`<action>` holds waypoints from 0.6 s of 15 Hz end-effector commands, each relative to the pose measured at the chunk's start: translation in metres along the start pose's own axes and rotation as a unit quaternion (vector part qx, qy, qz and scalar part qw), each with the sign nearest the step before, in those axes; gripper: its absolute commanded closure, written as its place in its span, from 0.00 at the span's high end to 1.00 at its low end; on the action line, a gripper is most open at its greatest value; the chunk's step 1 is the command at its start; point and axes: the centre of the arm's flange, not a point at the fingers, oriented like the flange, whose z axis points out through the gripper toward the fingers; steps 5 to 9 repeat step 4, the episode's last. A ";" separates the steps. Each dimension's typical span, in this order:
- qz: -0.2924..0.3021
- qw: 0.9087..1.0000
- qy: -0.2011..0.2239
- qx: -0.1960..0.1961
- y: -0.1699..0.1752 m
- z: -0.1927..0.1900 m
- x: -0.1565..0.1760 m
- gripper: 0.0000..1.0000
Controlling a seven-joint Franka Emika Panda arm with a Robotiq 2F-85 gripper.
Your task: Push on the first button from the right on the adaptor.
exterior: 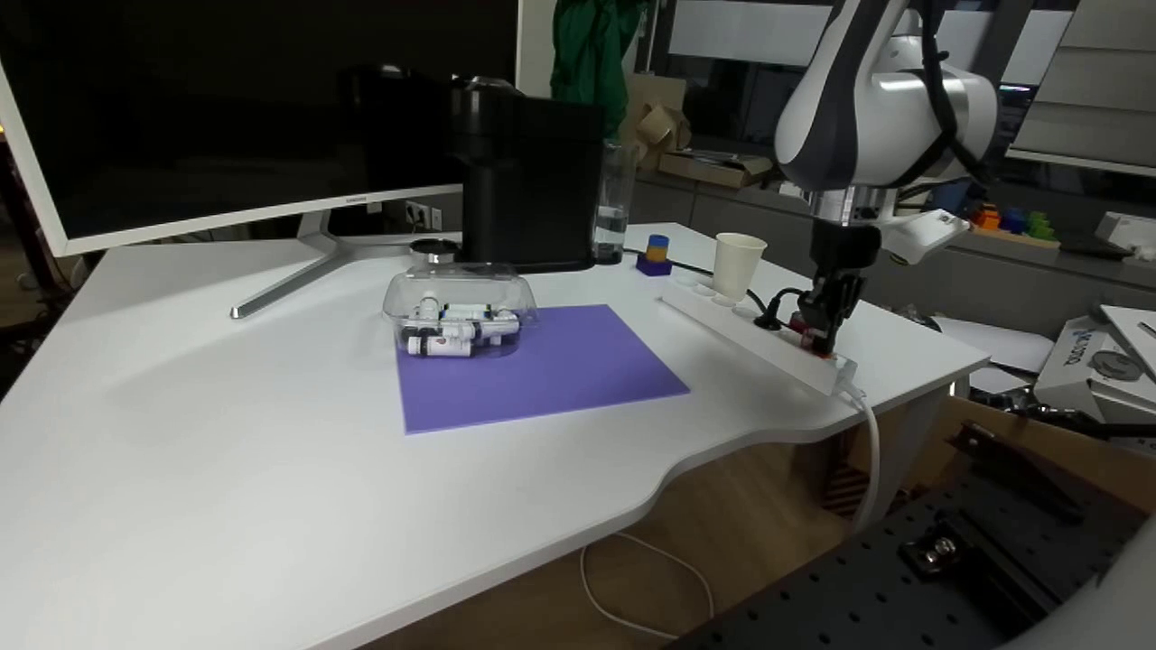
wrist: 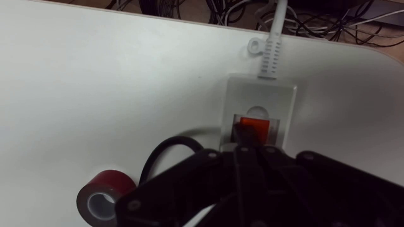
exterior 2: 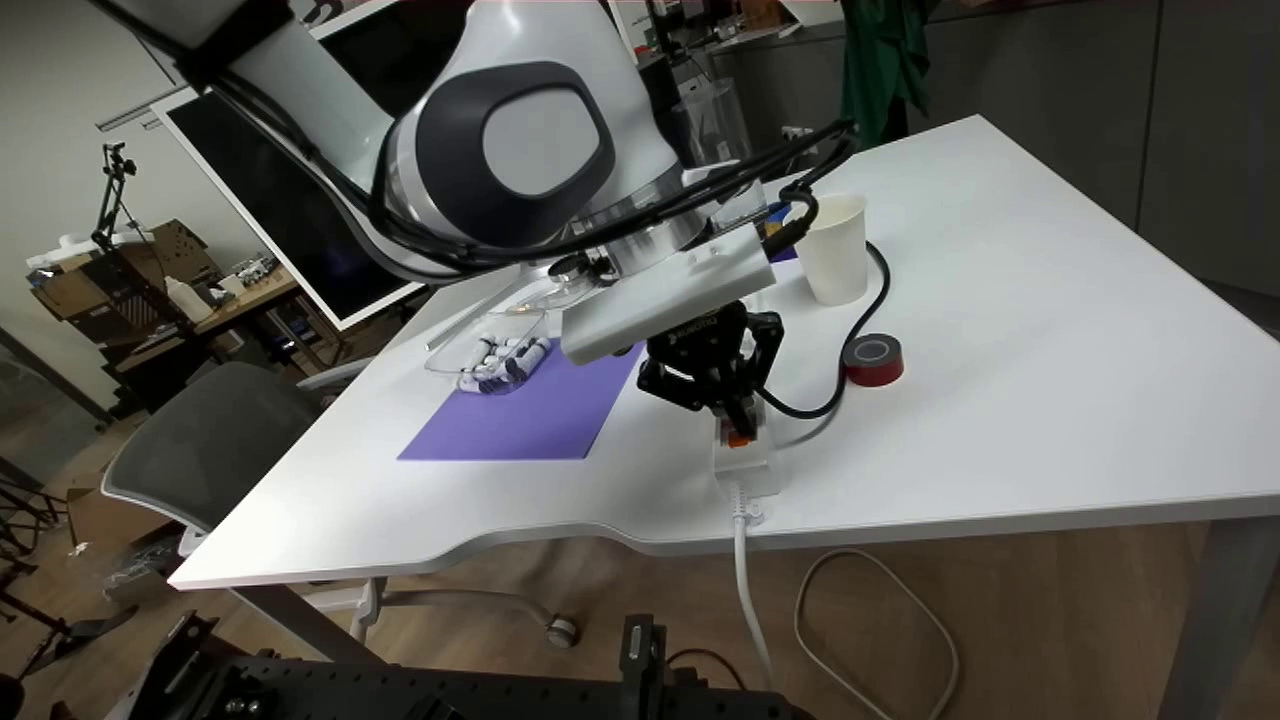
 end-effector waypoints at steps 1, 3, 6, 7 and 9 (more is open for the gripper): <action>-0.030 0.997 0.055 -0.040 -0.022 -0.071 -0.010 0.00; -0.021 0.997 0.060 -0.039 -0.021 -0.071 -0.011 0.26; 0.000 1.000 0.000 0.000 0.000 0.000 0.000 0.01; 0.000 1.000 0.000 0.000 0.000 0.000 0.000 0.01; 0.000 1.000 0.000 0.000 0.000 0.000 0.000 0.01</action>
